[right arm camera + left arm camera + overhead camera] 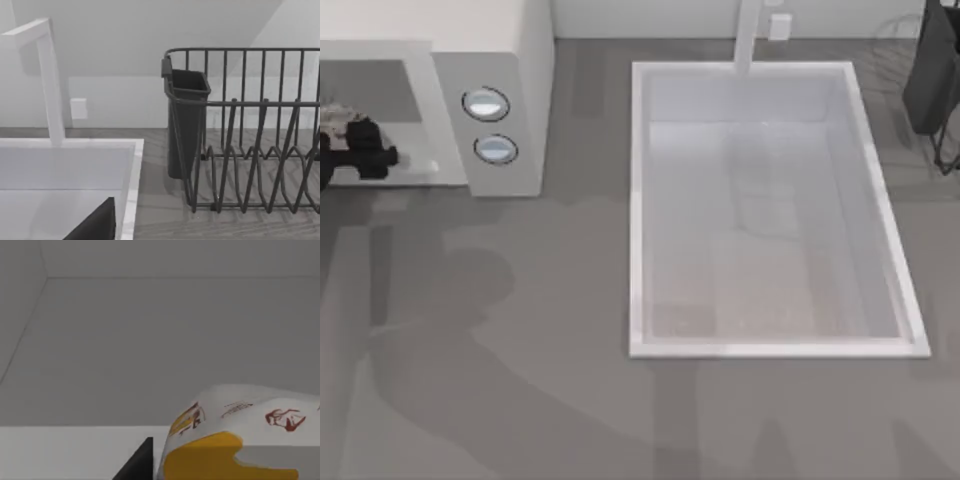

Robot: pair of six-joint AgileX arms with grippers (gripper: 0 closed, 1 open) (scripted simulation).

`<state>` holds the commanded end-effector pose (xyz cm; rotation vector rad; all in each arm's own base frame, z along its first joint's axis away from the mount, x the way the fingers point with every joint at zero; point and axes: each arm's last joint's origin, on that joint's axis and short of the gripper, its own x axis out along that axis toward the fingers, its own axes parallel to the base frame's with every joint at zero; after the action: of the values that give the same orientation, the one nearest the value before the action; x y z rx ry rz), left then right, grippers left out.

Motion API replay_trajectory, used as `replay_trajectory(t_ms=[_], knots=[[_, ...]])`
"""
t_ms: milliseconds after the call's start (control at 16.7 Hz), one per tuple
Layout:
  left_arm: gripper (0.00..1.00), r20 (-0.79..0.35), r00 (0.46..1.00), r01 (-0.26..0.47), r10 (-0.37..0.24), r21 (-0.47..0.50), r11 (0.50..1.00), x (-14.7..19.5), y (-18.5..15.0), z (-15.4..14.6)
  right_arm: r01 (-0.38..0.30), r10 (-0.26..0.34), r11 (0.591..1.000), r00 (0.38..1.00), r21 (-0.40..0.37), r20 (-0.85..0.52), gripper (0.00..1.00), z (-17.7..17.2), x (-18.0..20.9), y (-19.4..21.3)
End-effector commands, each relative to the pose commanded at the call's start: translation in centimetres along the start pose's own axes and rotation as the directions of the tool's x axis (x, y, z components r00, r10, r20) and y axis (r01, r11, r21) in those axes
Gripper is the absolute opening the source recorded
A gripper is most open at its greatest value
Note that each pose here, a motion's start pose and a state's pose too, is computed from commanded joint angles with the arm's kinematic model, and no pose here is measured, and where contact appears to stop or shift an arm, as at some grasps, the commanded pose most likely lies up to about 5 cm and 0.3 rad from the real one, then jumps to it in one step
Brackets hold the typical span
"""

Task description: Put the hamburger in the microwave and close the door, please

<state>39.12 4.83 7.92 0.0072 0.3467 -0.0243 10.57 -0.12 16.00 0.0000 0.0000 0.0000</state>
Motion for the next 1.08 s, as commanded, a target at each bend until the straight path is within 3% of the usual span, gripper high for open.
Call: replay_trajectory(t_ms=[600,1020,1080], knots=[[0.0,0.023,1.0,-0.003,0.003,-0.001,1.0,10.4,0.1,2.9,0.0,0.0,1.0,1.0,0.0,0.0,1.0,0.0,0.0,0.0],[0.0,-0.002,1.0,-0.004,0.004,-0.004,1.0,11.4,0.0,2.3,0.0,0.0,1.0,1.0,0.0,0.0,1.0,0.0,0.0,0.0],[0.08,-0.002,1.0,-0.004,0.004,-0.004,1.0,11.4,0.0,2.3,0.0,0.0,1.0,1.0,0.0,0.0,1.0,0.0,0.0,0.0]])
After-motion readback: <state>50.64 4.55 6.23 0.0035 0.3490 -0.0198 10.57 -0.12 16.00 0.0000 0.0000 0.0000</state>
